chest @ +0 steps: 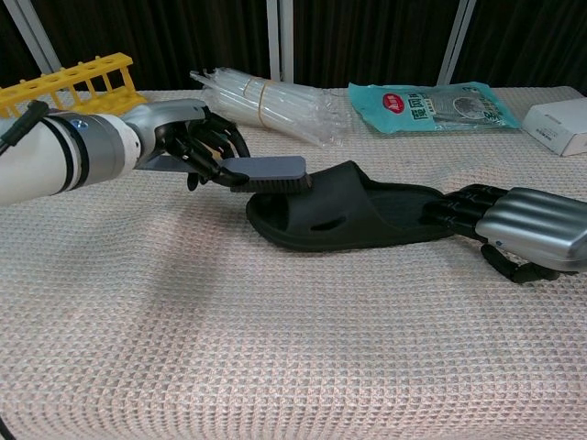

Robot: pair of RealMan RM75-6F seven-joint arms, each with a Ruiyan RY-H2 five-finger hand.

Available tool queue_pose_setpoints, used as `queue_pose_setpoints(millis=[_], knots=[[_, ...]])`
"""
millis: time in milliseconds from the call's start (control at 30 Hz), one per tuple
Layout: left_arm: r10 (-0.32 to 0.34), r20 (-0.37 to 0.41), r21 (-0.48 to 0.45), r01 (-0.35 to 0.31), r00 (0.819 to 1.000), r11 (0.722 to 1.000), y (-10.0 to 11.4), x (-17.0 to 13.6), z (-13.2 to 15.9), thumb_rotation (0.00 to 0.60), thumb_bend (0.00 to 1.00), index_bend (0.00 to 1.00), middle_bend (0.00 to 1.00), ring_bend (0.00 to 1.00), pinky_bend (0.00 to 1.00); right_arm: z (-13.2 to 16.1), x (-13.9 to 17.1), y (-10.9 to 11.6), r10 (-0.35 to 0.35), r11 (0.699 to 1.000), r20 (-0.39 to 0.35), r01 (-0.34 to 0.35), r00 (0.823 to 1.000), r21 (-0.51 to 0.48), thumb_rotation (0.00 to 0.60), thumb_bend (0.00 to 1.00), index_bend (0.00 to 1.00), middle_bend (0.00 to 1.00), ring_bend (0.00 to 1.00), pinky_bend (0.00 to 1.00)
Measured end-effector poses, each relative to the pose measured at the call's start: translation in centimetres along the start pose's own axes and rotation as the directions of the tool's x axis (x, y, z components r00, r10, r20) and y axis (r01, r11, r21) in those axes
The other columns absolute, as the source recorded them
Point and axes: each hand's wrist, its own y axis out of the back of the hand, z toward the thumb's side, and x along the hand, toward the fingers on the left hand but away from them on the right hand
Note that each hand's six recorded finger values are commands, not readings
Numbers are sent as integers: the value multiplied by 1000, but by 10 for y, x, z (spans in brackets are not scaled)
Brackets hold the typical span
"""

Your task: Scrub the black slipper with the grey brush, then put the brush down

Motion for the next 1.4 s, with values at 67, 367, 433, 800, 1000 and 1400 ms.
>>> queue_pose_setpoints(millis=[67, 367, 433, 800, 1000, 1400], knots=[[-12, 4, -6, 12, 1000, 1000, -3, 0, 1, 600, 438, 736, 734, 688, 658, 0, 0, 0, -1, 1000, 0, 1, 1000, 2, 600, 806, 0, 0, 0, 0], [-46, 29, -43, 48, 999, 998, -19, 10, 11, 600, 438, 736, 734, 688, 659, 0, 1, 0, 2, 1000, 0, -2, 1000, 5, 600, 806, 0, 0, 0, 0], [-58, 40, -59, 60, 998, 996, -22, 12, 16, 600, 438, 736, 734, 689, 659, -1, 1, 0, 3, 1000, 1, -3, 1000, 6, 600, 807, 0, 0, 0, 0], [-104, 161, -107, 123, 981, 987, -41, 22, 66, 600, 437, 736, 735, 689, 659, 1, -2, -1, 9, 1000, -1, -9, 1000, 2, 600, 806, 0, 0, 0, 0], [-97, 192, -107, 119, 977, 987, -40, 20, 78, 600, 438, 737, 735, 688, 659, 2, -3, -1, 8, 1000, -4, -8, 1000, -2, 600, 806, 0, 0, 0, 0], [28, 158, -96, -13, 987, 995, 26, -17, 46, 600, 437, 737, 734, 688, 662, 2, -3, 1, 5, 1000, -5, -5, 1000, 2, 600, 806, 0, 0, 0, 0]])
